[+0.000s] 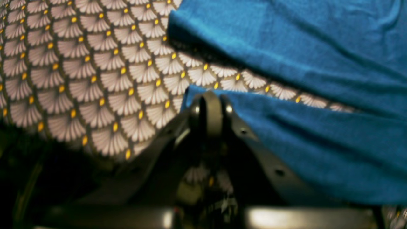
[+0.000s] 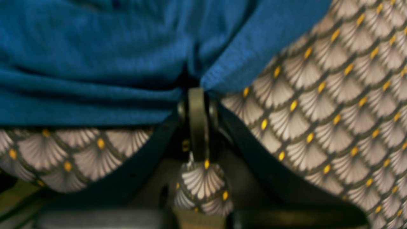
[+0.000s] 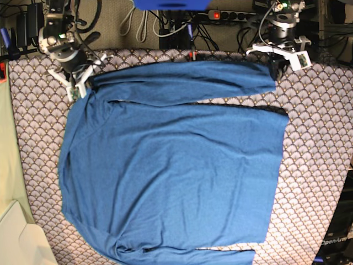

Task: Fold the T-shirt properly
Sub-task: 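Lift the grasped shirt edge and pull it toward the hem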

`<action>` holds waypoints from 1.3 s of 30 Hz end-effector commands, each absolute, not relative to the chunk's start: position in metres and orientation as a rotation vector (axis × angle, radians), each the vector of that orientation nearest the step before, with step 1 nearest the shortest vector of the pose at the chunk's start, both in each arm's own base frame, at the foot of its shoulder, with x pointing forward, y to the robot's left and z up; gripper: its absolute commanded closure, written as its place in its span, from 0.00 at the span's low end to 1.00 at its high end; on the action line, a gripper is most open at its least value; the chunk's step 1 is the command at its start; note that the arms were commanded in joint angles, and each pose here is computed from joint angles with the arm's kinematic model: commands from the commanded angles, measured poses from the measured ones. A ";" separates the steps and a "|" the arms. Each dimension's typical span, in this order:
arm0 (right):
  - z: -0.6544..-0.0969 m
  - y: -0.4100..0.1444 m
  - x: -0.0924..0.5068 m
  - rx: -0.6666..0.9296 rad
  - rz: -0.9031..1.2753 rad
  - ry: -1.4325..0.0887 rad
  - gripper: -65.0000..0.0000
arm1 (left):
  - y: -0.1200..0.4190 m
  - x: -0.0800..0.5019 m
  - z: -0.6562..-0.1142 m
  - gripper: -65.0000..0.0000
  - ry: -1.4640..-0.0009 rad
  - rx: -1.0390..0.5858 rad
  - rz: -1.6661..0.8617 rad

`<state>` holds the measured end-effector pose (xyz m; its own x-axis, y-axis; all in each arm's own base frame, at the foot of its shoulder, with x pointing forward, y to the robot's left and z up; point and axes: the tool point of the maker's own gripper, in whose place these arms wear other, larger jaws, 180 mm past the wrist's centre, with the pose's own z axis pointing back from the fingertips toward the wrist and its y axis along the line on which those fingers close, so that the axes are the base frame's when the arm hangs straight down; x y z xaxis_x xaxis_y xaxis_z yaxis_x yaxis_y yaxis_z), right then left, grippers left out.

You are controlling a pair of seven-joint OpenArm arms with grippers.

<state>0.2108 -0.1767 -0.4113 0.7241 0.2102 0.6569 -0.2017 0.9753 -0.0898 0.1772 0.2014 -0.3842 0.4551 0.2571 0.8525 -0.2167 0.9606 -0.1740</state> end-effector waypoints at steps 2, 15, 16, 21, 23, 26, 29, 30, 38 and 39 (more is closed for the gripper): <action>-0.395 -0.176 0.218 -0.016 0.244 -0.787 1.00 | 0.211 0.190 -0.365 1.00 -1.112 -0.025 0.298; -0.379 -0.176 0.230 -0.032 0.259 -0.834 1.00 | 0.232 0.226 -0.332 1.00 -1.126 -0.003 0.310; -0.375 -0.177 0.235 -0.038 0.260 -0.850 1.00 | 0.233 0.230 -0.330 1.00 -1.126 -0.002 0.311; -0.363 -0.178 0.251 -0.054 0.264 -0.867 1.00 | 0.230 0.246 -0.326 1.00 -1.117 -0.024 0.312; -0.359 -0.179 0.259 -0.063 0.266 -0.865 1.00 | 0.230 0.253 -0.322 1.00 -1.129 -0.026 0.309; -0.351 -0.183 0.272 -0.080 0.291 -0.868 1.00 | 0.232 0.264 -0.315 1.00 -1.155 -0.024 0.308; -0.345 -0.184 0.283 -0.089 0.295 -0.871 1.00 | 0.232 0.276 -0.306 1.00 -1.189 -0.027 0.307; -0.343 -0.185 0.287 -0.094 0.295 -0.874 1.00 | 0.232 0.280 -0.303 1.00 -1.200 -0.030 0.308; -0.351 -0.183 0.300 -0.075 0.289 -0.861 1.00 | 0.237 0.296 -0.307 1.00 -1.207 -0.035 0.329; -0.355 -0.184 0.301 -0.074 0.294 -0.851 1.00 | 0.238 0.297 -0.310 1.00 -1.200 -0.036 0.334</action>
